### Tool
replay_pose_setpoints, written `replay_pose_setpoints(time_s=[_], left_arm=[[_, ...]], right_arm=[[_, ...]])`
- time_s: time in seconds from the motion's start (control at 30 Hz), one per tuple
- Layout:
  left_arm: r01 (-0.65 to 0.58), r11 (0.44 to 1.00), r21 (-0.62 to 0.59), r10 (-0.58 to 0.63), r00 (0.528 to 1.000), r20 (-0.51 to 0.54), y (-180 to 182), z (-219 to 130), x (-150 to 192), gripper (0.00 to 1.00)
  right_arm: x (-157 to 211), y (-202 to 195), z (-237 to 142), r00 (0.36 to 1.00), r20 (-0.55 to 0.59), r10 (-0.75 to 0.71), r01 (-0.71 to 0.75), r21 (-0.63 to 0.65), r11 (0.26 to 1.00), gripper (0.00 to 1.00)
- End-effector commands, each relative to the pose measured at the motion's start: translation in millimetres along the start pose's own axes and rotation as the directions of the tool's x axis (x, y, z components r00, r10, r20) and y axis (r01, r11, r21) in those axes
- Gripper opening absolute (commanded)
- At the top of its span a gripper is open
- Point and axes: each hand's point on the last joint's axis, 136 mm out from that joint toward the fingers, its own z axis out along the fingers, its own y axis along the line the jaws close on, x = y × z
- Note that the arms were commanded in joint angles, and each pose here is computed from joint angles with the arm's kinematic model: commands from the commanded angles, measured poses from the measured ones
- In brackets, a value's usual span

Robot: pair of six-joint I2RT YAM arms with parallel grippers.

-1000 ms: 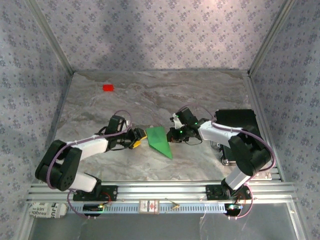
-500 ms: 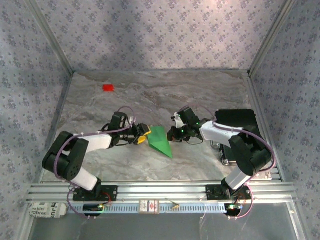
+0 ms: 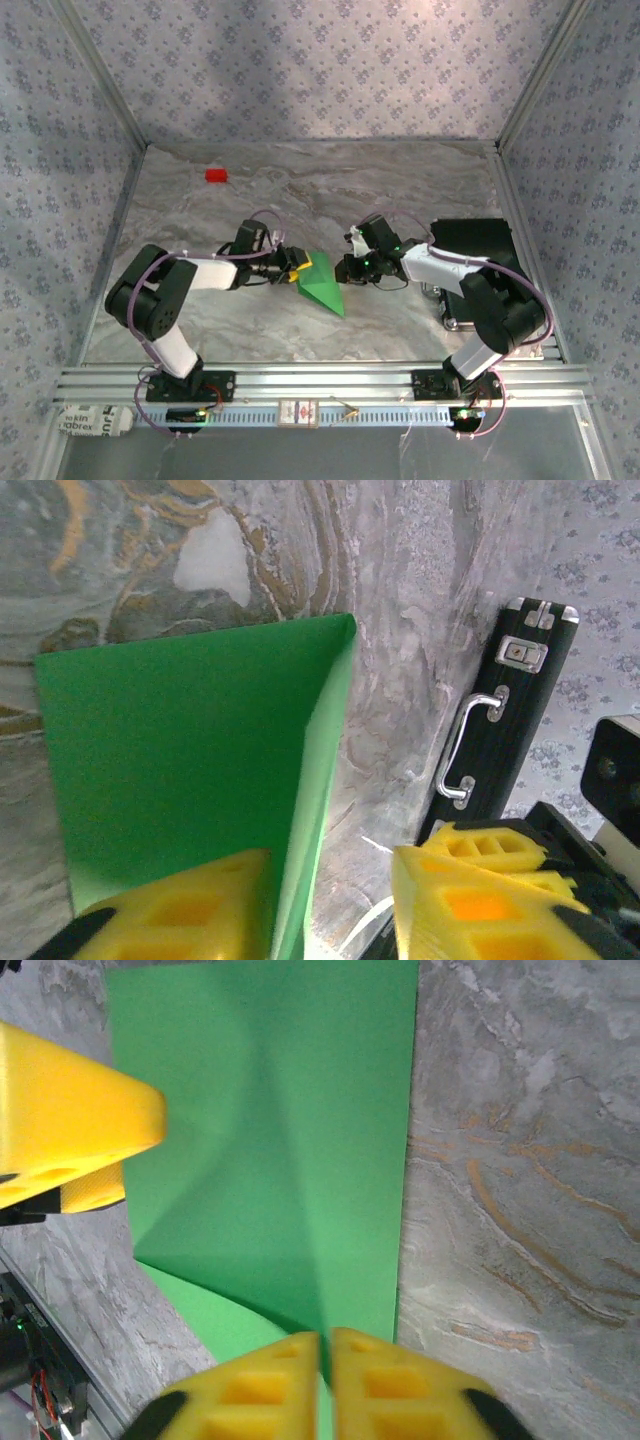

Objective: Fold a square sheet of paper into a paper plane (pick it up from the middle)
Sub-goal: Fourth fold the wing at the center of the table.

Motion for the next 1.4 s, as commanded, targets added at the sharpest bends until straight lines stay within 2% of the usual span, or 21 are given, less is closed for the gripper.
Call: replay_pose_setpoints(time_s=[0.0,0.17,0.2,0.23,0.27,0.4,0.5,0.63,0.7,0.8,0.9,1.07,1.37], left_arm=[[-0.015,0.999,0.03,0.016,1.0,-0.01,-9,4,-1,0.28],[-0.014,0.999,0.033,0.014,1.0,0.01,-8,0,0,0.2],[-0.017,0.999,0.036,0.017,1.0,0.011,-9,0,0,0.2],[-0.016,0.999,0.039,0.016,1.0,0.014,-10,-1,0,0.18],[-0.016,0.999,0.042,0.016,1.0,0.013,-11,-1,1,0.16],[-0.013,0.999,0.046,0.012,1.0,0.023,-12,-3,0,0.12],[-0.008,0.999,0.043,0.006,0.999,0.039,-12,-5,-2,0.07],[-0.006,0.999,0.036,0.004,0.998,0.057,-13,-6,-3,0.06],[-0.01,0.999,0.037,0.008,0.998,0.055,-15,-6,-2,0.06],[-0.011,0.999,0.036,0.009,0.999,0.051,-15,-4,-2,0.07],[-0.009,0.999,0.035,0.007,0.999,0.047,-15,-2,-1,0.07],[-0.01,0.999,0.037,0.008,0.999,0.043,-16,0,0,0.07],[-0.006,0.999,0.033,0.004,0.999,0.043,-15,-1,1,0.14]], right_arm=[[-2,-1,-12,0.999,0.035,0.002,-0.003,0.032,0.999,0.25],[1,-11,-29,0.996,0.081,-0.044,0.029,0.17,0.985,0.47],[2,-13,-32,0.994,0.094,-0.052,0.033,0.192,0.981,0.54],[3,-14,-34,0.992,0.11,-0.065,0.041,0.209,0.977,0.66],[5,-14,-37,0.988,0.131,-0.083,0.053,0.22,0.974,0.66],[12,-10,-45,0.966,0.214,-0.142,0.089,0.238,0.967,0.64],[21,2,-46,0.94,0.234,-0.248,0.192,0.24,0.952,0.6],[40,20,-37,0.797,0.257,-0.546,0.465,0.314,0.828,0.59],[47,21,-32,0.74,0.274,-0.614,0.522,0.341,0.782,0.58],[52,21,-25,0.686,0.274,-0.674,0.577,0.36,0.734,0.53],[54,23,-19,0.621,0.233,-0.748,0.63,0.419,0.654,0.49],[52,27,-8,0.548,0.162,-0.821,0.684,0.478,0.551,0.46],[52,28,9,0.503,0.118,-0.856,0.694,0.535,0.481,0.45]])
